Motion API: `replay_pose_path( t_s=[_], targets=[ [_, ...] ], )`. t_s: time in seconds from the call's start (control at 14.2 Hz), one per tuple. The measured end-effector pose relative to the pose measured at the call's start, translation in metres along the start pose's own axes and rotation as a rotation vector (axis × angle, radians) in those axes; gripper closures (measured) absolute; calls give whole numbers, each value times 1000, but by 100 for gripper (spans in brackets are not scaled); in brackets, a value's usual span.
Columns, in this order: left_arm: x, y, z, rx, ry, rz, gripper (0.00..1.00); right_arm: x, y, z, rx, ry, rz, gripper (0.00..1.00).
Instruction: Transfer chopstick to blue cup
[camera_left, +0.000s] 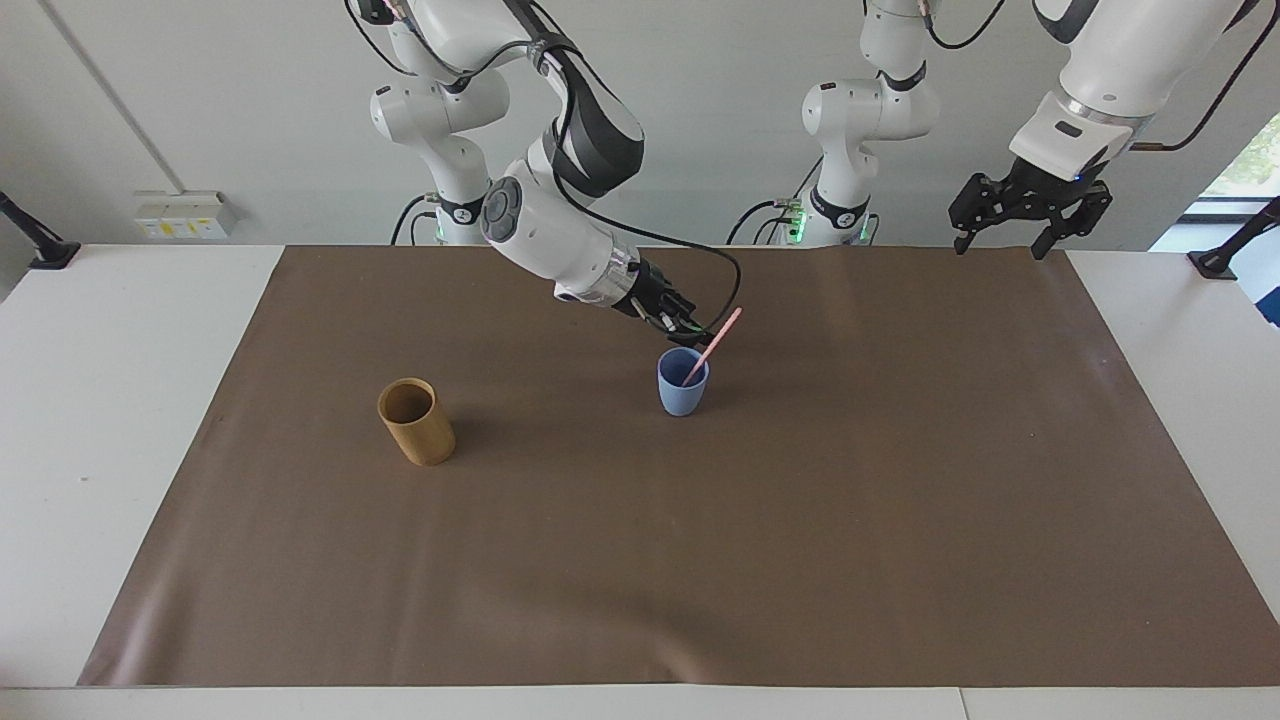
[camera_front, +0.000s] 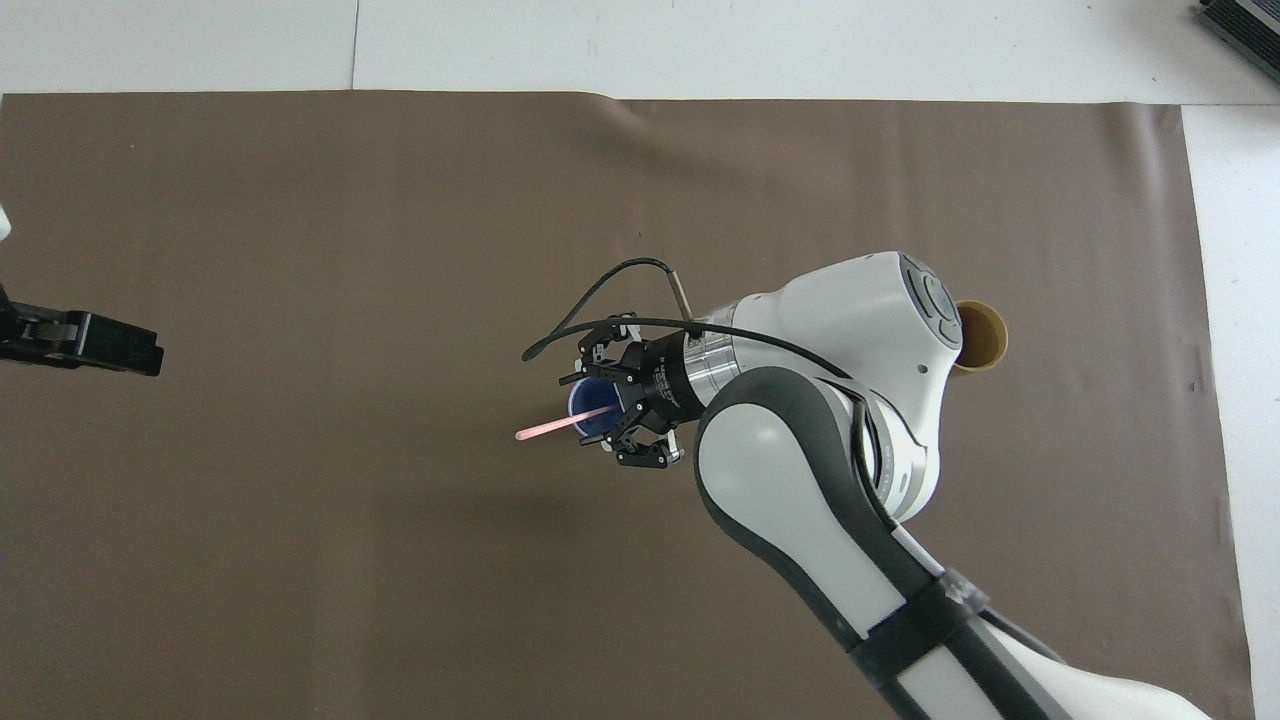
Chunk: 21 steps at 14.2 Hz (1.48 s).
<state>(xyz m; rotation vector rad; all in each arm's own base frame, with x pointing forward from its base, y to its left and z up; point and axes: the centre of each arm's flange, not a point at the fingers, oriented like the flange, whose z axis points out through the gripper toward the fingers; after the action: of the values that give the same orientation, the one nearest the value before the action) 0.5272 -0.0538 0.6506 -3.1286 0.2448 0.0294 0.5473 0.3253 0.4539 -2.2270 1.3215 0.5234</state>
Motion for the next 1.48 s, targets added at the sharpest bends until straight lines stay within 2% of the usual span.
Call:
replay_pose_path(
  t_s=[0.07,0.14,0.35,0.56,0.7,0.99,1.2,1.48],
  targets=[
    [0,0,0,0,0,0,0,-1,-6,-15,3,76,-68,5],
    [0,0,0,0,0,0,0,2,-10,-29,2,152,-146,0],
    [0,0,0,0,1,0,0,21,-12,-52,-71,342,-413,0],
    [0,2,0,0,1,4,0,52,-7,-75,-225,507,-670,0],
    [0,4,-1,0,1,7,0,64,-1,-103,-288,535,-760,0],
    [0,4,-1,0,1,7,0,44,18,-181,-293,575,-794,0],
    [0,3,0,-1,1,-17,0,30,35,-237,-330,572,-830,0],
    [-1,3,1,-13,-11,-27,0,37,50,-293,-388,543,-830,0]
  ],
)
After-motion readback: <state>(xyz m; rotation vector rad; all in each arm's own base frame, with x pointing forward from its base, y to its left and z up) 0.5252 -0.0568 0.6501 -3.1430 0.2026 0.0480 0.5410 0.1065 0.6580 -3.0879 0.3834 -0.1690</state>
